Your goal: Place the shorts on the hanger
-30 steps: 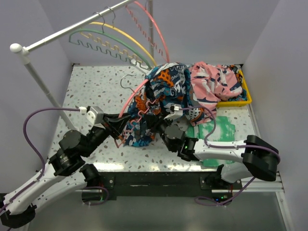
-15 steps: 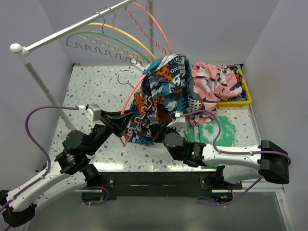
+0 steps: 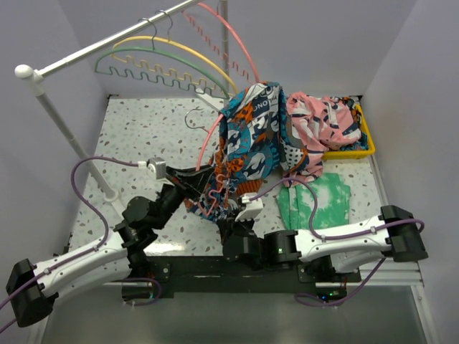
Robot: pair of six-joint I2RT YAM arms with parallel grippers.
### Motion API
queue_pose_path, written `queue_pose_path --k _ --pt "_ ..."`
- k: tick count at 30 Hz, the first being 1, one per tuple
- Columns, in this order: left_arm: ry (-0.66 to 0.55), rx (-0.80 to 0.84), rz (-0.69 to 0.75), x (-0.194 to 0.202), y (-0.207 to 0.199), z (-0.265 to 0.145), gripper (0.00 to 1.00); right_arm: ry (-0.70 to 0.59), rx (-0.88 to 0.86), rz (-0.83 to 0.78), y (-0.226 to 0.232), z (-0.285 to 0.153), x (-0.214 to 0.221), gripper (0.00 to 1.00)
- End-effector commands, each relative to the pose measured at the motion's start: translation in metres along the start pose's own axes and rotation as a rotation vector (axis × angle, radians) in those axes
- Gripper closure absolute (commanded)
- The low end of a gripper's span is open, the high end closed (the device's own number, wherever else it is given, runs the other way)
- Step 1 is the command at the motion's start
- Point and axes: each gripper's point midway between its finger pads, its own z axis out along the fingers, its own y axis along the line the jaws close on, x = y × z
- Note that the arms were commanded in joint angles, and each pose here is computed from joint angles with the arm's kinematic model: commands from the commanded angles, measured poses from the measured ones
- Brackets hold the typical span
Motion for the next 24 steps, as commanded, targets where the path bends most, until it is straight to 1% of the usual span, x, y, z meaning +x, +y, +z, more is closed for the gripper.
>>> queue_pose_path --k 1,6,13,14,15,17,22,23,24 --pt "-0.442 0.091 -0.22 -0.116 -0.035 -0.005 1.0 0.054 0.079 -0.073 -0.014 -0.003 0.026 1.0" --pt "-0.446 0.072 -0.214 -0.115 -0.038 -0.001 1.0 0.056 0.09 -0.071 -0.011 -0.001 0.029 1.0" --pt "-0.456 -0.022 -0.171 -0.098 -0.033 0.01 1.0 0.099 0.051 -0.043 0.014 -0.003 0.029 1.0" --pt "-0.463 -0.023 -0.139 -0.1 -0.04 0.009 1.0 0.107 0.051 -0.042 0.015 -0.003 0.031 1.0" --pt "-0.469 -0.062 -0.123 -0.098 -0.036 0.008 1.0 0.113 0.043 -0.034 0.018 -0.004 0.031 1.0" --pt "-0.479 -0.073 -0.073 -0.097 -0.04 0.006 1.0 0.129 0.036 -0.024 0.018 -0.007 0.033 1.0" --pt "-0.465 -0.127 0.018 -0.087 -0.04 0.004 1.0 0.146 0.011 0.022 0.015 -0.017 0.026 1.0" --pt "-0.462 -0.135 0.069 -0.086 -0.04 0.003 1.0 0.147 0.002 0.031 0.017 -0.019 0.023 1.0" --pt "-0.456 -0.145 0.085 -0.084 -0.039 0.003 1.0 0.147 -0.003 0.036 0.016 -0.021 0.021 1.0"
